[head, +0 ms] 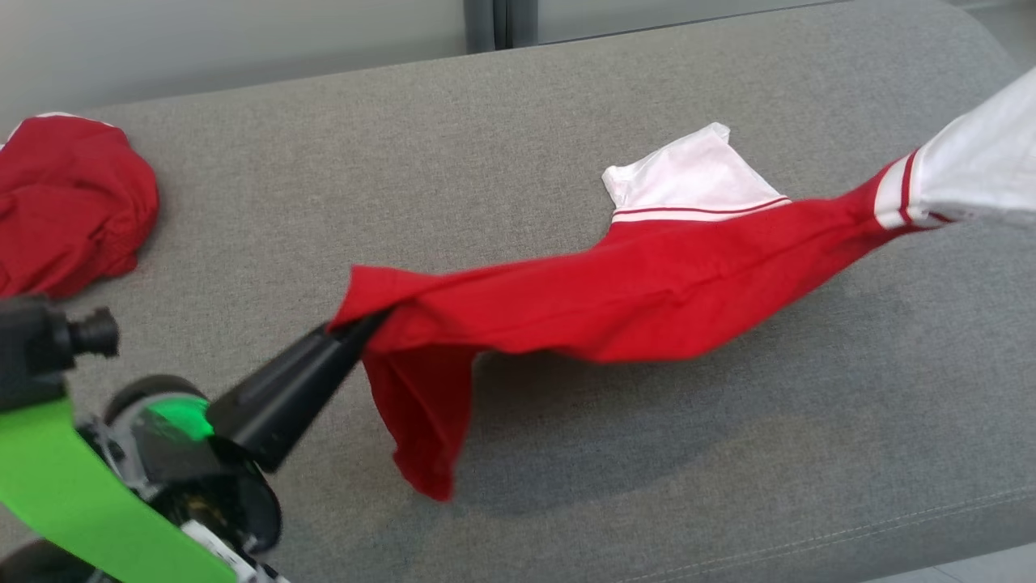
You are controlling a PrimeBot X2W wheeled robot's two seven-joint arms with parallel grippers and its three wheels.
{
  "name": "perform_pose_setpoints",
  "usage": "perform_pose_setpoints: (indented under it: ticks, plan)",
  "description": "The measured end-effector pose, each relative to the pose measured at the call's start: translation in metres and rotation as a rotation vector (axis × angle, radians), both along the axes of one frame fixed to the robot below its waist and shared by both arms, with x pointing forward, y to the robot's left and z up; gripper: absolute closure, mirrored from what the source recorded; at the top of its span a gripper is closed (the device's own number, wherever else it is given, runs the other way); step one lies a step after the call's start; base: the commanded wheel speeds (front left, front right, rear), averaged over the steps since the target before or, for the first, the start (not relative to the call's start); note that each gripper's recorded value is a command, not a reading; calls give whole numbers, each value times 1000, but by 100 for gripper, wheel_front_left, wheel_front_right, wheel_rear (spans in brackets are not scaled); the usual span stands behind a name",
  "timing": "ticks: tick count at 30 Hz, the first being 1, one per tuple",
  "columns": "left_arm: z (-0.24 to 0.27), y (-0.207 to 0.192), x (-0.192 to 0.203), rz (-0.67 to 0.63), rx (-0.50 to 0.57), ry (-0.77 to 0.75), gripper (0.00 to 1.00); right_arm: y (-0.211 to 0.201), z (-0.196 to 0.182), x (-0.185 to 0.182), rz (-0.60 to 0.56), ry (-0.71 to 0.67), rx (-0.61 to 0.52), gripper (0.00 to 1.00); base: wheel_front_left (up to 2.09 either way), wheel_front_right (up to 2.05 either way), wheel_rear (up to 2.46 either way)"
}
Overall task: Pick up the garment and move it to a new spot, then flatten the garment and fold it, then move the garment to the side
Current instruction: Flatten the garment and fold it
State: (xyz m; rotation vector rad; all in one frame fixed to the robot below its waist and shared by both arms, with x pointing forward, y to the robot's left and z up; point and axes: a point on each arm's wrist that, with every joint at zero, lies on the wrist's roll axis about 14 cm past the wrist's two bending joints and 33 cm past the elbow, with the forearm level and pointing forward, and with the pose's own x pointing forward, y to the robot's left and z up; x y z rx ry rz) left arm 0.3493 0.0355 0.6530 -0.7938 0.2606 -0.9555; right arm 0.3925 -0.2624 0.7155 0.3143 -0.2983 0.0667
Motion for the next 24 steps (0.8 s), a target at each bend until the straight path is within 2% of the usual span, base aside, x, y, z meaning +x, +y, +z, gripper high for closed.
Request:
perform_pose_setpoints:
  ticks: [5, 8, 12, 16, 19, 21, 24]
  plan:
    - [-2, 33, 57, 95, 193, -17, 100, 13, 28, 47, 46, -21, -38, 100, 0, 0, 0]
    - [-13, 53, 110, 172, 298, -1, 100, 28, 38, 95, 61, -14, -60, 100, 0, 0, 0]
    - [-28, 71, 187, 287, 410, -4, 100, 42, 42, 167, 23, -4, -89, 100, 0, 0, 0]
    - [-44, 82, 262, 439, 437, -9, 100, 52, 44, 231, -30, -43, -102, 100, 0, 0, 0]
    - [-52, 99, 307, 576, 456, -61, 100, 54, 47, 270, -44, -114, -42, 100, 0, 0, 0]
    - [-42, 112, 331, 667, 460, -151, 100, 63, 63, 288, -40, -210, -3, 100, 0, 0, 0]
    - [-12, 136, 354, 811, 372, -295, 100, 83, 102, 299, -7, -399, 73, 100, 0, 0, 0]
